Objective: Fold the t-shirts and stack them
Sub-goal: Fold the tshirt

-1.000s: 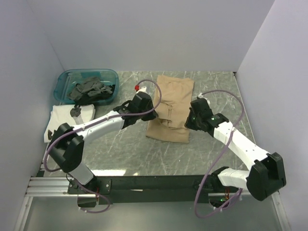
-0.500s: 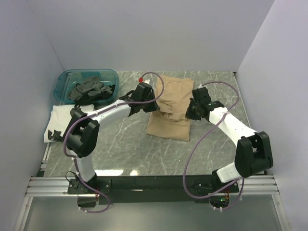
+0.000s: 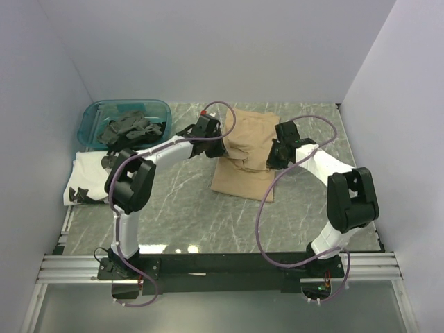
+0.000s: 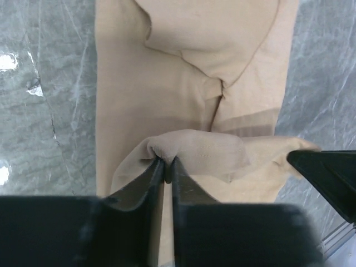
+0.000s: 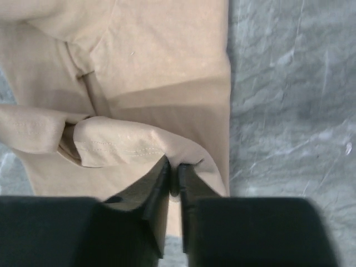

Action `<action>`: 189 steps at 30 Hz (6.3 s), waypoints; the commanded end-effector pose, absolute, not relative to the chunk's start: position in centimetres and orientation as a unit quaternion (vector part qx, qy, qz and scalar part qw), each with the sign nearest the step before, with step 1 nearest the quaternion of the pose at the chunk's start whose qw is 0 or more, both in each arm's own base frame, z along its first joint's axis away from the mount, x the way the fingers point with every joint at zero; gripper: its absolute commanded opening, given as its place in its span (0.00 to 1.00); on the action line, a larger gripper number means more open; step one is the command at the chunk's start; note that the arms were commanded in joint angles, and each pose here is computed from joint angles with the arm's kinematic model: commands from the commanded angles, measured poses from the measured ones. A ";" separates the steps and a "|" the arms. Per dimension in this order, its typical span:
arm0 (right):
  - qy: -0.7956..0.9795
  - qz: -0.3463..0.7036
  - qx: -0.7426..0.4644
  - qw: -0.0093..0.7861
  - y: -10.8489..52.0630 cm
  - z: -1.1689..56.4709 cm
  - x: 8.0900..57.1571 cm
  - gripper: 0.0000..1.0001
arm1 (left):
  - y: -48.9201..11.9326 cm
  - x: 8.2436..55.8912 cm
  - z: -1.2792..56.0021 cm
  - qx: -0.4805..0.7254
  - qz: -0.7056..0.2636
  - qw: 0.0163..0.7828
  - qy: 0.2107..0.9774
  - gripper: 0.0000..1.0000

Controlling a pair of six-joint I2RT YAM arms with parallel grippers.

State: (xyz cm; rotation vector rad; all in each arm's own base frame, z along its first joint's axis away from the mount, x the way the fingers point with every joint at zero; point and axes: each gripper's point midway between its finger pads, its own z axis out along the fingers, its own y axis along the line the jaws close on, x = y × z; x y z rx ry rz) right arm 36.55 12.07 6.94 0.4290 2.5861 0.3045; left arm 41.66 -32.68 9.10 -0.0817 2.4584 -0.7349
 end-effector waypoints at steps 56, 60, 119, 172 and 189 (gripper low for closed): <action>0.953 0.180 0.181 0.164 11.9 0.3 24.8 0.23 | -27.6 29.8 2.4 -0.071 -0.296 0.194 0.933 0.01; 0.951 0.190 0.178 0.166 12.1 0.3 24.6 0.14 | -28.0 29.6 3.0 -0.064 -0.307 0.205 0.927 0.01; 0.897 0.238 0.131 0.349 9.7 19.4 35.4 0.00 | -27.1 43.5 22.0 -0.093 -0.278 0.415 0.861 0.01; 0.886 0.176 0.207 0.377 5.0 16.2 35.8 0.85 | -28.6 46.1 8.2 -0.023 -0.293 0.285 0.912 1.00; 0.855 0.164 0.175 0.459 4.1 20.2 33.2 1.00 | -30.3 46.2 2.3 -0.022 -0.177 0.264 0.948 0.93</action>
